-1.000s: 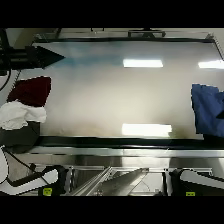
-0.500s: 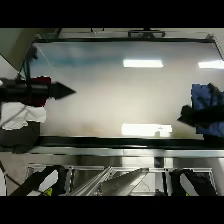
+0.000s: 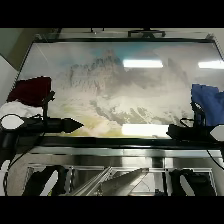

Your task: Fold the shirts.

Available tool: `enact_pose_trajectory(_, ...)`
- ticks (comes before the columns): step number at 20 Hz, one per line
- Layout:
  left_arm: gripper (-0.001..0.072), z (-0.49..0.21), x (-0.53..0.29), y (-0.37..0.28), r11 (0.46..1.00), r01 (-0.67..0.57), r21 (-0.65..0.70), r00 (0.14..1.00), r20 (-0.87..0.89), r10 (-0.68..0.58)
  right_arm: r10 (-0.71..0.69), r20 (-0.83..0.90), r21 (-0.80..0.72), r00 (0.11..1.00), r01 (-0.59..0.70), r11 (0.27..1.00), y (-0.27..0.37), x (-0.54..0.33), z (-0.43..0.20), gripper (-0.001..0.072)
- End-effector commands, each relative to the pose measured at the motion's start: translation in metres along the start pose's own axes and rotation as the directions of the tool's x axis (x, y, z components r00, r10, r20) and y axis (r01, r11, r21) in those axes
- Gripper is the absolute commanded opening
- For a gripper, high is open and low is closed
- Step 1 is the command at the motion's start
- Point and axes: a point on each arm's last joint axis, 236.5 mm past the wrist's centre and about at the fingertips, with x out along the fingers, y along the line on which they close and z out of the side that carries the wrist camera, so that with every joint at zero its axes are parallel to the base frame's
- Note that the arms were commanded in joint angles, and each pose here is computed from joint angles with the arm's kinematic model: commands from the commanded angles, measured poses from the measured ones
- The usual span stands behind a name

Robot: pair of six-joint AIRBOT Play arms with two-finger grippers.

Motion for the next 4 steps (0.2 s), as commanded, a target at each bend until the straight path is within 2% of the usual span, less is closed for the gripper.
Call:
enact_pose_trajectory(1, 0.0007, -0.0015, -0.0031, -0.0014, 0.999, -0.023, 0.024, 0.999, 0.043, 0.022, 0.003, 0.003, -0.003, 1.000, -0.003, 1.000, 0.0002, 0.0015, -0.0011, 0.0017)
enact_pose_trajectory(4, 0.0007, 0.0016, -0.0085, -0.0065, 0.998, -0.035, 0.054, 0.996, 0.079, 0.031, 0.003, 0.003, -0.003, 1.000, -0.003, 1.000, 0.0003, 0.0015, -0.0011, 0.0018)
